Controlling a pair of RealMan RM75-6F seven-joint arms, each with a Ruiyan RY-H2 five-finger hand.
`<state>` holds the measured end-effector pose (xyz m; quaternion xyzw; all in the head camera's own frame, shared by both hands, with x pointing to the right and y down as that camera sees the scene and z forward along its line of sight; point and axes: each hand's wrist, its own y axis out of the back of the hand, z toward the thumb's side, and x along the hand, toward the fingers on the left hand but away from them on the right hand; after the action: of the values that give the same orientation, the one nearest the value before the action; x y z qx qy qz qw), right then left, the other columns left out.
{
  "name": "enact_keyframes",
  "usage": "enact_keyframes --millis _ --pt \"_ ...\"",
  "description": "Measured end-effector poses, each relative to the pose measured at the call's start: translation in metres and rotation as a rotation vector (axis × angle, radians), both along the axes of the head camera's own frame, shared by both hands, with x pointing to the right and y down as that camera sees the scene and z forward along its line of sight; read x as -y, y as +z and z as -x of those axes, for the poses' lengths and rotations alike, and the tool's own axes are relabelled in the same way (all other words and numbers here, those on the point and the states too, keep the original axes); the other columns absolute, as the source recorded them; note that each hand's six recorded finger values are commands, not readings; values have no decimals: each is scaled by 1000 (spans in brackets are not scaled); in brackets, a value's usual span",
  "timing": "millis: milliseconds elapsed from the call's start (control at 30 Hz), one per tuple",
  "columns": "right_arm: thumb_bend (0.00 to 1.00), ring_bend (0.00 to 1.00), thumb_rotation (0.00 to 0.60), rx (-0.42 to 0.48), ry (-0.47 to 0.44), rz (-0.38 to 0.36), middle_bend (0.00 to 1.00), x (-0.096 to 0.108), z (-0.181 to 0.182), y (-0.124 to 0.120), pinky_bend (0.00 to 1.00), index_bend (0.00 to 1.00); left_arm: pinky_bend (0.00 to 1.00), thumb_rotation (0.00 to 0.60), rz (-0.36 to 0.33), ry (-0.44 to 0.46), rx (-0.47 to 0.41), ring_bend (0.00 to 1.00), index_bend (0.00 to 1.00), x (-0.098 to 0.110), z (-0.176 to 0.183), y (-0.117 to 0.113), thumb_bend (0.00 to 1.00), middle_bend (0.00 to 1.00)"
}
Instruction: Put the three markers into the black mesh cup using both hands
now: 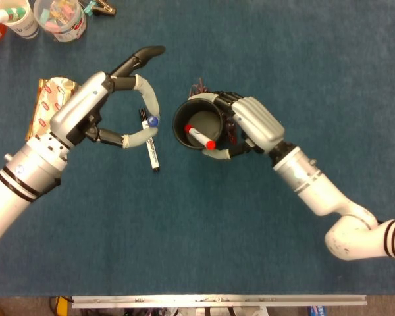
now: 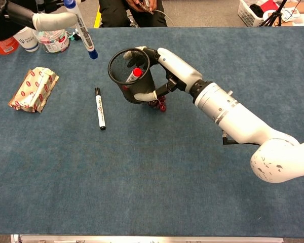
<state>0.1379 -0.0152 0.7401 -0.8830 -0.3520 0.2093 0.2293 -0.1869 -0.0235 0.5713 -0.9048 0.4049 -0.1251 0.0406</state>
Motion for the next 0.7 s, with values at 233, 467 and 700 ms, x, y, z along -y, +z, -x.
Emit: enact_keyframes --millis 233,467,700 --pt "366 240 600 11 2 8 370 0 18 3 247 403 12 600 54 13 -39 0 647 -3 -12 3 294 64" --pt "367 240 600 28 10 15 370 -2 30 3 247 403 12 600 93 22 -61 0 647 -3 -22 9 294 64" --pt "366 240 600 52 17 22 370 -3 35 0 247 403 12 600 121 15 -73 0 647 -2 -26 16 294 64"
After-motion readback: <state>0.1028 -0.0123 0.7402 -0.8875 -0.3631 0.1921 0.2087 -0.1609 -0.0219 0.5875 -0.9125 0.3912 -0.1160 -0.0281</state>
